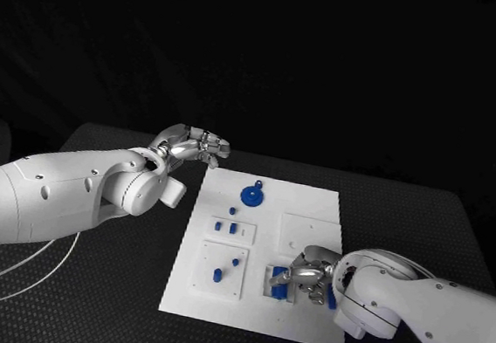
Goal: Assemble the parts on the task board
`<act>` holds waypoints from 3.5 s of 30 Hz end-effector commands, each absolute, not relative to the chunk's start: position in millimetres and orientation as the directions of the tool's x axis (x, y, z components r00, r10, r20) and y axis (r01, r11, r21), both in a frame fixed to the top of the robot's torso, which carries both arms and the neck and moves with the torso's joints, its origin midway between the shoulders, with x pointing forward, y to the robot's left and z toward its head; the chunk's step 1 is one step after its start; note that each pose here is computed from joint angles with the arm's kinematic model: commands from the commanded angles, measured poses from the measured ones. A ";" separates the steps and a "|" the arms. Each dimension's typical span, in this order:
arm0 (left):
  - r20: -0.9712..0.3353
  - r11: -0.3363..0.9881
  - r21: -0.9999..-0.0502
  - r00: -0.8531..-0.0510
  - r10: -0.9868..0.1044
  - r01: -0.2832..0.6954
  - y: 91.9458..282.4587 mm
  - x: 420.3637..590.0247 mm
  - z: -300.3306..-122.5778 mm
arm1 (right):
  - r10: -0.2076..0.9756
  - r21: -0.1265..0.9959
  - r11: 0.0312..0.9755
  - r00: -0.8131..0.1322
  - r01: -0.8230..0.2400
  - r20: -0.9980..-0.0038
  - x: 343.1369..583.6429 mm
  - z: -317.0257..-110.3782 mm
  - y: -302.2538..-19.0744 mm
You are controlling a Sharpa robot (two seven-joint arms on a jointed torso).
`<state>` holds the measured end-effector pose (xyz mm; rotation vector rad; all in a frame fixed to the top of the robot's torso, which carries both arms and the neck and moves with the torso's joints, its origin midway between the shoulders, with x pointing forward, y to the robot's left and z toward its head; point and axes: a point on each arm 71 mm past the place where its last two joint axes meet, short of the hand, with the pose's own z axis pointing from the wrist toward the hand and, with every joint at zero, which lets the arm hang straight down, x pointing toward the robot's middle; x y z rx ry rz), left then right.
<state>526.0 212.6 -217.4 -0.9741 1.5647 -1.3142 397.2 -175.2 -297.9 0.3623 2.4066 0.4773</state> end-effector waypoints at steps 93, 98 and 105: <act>-0.113 0.135 -0.990 -0.347 -0.931 -0.039 210.8 525.6 -216.6 | 0.287 0.426 0.905 -0.774 0.025 -0.565 393.0 -299.1 -174.3; -0.113 0.135 -0.990 -0.347 -0.931 -0.039 210.7 525.6 -216.6 | 0.286 0.423 0.906 -0.764 0.019 -0.578 393.8 -298.4 -172.9; -0.114 0.135 -0.990 -0.345 -0.932 -0.039 211.6 525.6 -216.6 | 0.278 0.405 0.914 -0.758 0.021 -0.589 395.2 -299.0 -177.2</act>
